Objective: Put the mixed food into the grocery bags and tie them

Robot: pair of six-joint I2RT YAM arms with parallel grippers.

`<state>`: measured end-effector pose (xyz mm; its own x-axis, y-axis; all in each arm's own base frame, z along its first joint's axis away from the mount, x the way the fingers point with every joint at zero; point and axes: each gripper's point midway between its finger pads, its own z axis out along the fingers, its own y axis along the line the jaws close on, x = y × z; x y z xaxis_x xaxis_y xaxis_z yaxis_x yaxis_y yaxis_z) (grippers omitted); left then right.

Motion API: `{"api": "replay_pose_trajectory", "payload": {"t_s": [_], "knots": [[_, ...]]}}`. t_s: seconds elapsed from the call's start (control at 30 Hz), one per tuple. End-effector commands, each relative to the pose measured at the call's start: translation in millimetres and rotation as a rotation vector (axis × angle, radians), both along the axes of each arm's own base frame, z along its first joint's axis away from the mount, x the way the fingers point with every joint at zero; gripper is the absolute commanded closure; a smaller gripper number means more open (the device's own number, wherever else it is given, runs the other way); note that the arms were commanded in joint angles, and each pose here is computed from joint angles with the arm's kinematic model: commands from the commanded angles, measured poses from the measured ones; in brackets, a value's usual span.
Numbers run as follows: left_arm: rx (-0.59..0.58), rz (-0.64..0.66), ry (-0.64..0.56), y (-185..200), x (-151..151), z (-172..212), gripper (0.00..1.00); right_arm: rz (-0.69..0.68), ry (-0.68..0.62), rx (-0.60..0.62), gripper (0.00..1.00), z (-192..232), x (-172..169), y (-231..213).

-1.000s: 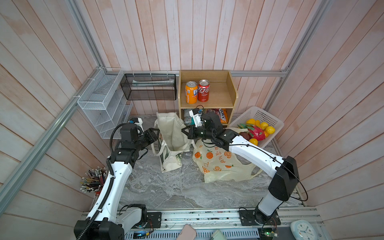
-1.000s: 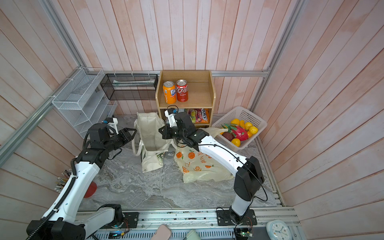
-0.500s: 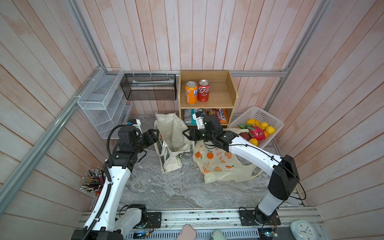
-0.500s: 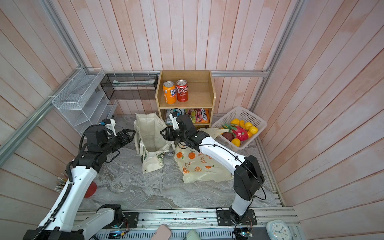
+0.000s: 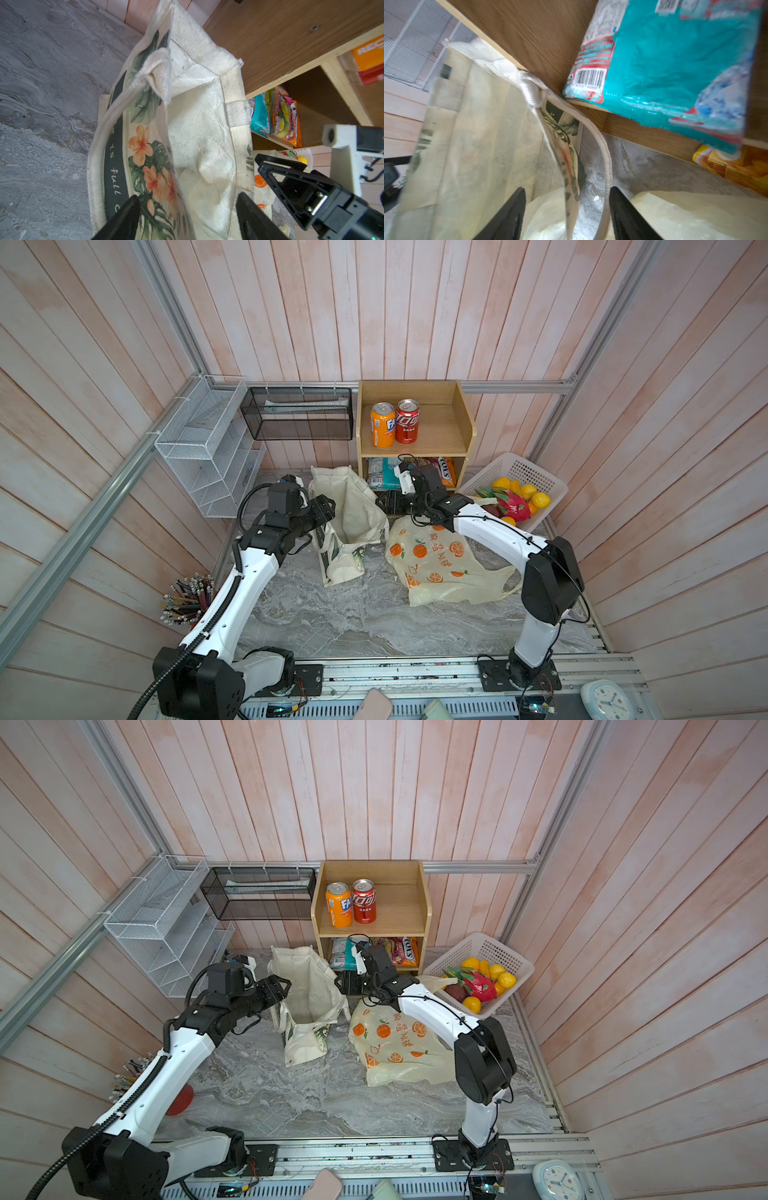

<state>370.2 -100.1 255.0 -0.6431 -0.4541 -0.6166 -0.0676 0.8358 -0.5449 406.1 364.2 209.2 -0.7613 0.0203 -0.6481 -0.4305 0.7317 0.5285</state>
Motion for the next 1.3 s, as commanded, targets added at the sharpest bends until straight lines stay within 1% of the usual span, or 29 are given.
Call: {"api": "replay_pose_trajectory", "payload": {"t_s": [0.0,0.03,0.1,0.13,0.2,0.23,0.3,0.33,0.37,0.53,0.63,0.67,0.7,0.77,0.8,0.83,0.93,1.07,1.17,1.27], "knots": [[0.028,0.026,0.005,2,8,1,0.25,0.041,0.017,-0.021,0.37,-8,0,8],[0.037,0.027,0.010,3,10,-2,0.29,0.048,0.020,-0.017,0.40,-8,0,10],[0.056,0.032,0.012,5,12,-5,0.39,0.067,0.030,-0.006,0.51,-8,-4,13],[0.066,0.034,0.012,6,13,-6,0.46,0.078,0.030,0.000,0.61,-7,-6,15],[0.081,0.034,0.004,7,15,-5,0.61,0.094,0.030,0.007,0.75,-4,-13,18],[0.087,0.032,0.000,8,14,-5,0.69,0.105,0.025,0.014,0.80,0,-17,20],[0.098,0.024,-0.007,8,14,-2,0.88,0.124,0.025,0.020,0.91,4,-27,23],[0.104,0.021,-0.008,8,13,0,0.95,0.135,0.023,0.024,0.96,7,-34,25],[0.111,0.018,-0.010,9,11,2,1.00,0.143,0.025,0.029,0.97,8,-41,27],[0.133,0.012,-0.043,13,1,15,1.00,0.184,0.043,0.067,0.98,13,-79,37],[0.140,-0.003,-0.046,14,-5,12,1.00,0.178,0.057,0.081,0.98,12,-91,33],[0.139,-0.007,-0.045,14,-6,9,1.00,0.171,0.057,0.083,0.95,13,-92,30],[0.135,-0.012,-0.042,13,-7,6,1.00,0.164,0.052,0.078,0.87,14,-91,28],[0.123,-0.025,-0.035,11,-9,0,1.00,0.158,0.039,0.069,0.62,21,-90,22],[0.116,-0.031,-0.032,10,-10,-2,1.00,0.153,0.025,0.071,0.55,29,-87,17],[0.108,-0.040,-0.031,8,-11,-3,1.00,0.143,0.007,0.071,0.51,38,-83,12],[0.088,-0.054,-0.030,4,-13,-5,1.00,0.099,-0.071,0.090,0.49,81,-64,-9],[0.076,-0.060,-0.038,3,-15,-2,1.00,-0.009,-0.216,0.111,0.44,155,-30,-51],[0.065,-0.061,-0.040,2,-16,-2,1.00,-0.124,-0.324,0.100,0.33,200,1,-85],[0.050,-0.065,-0.043,0,-17,-2,1.00,-0.204,-0.397,0.082,0.28,228,35,-111]]}}
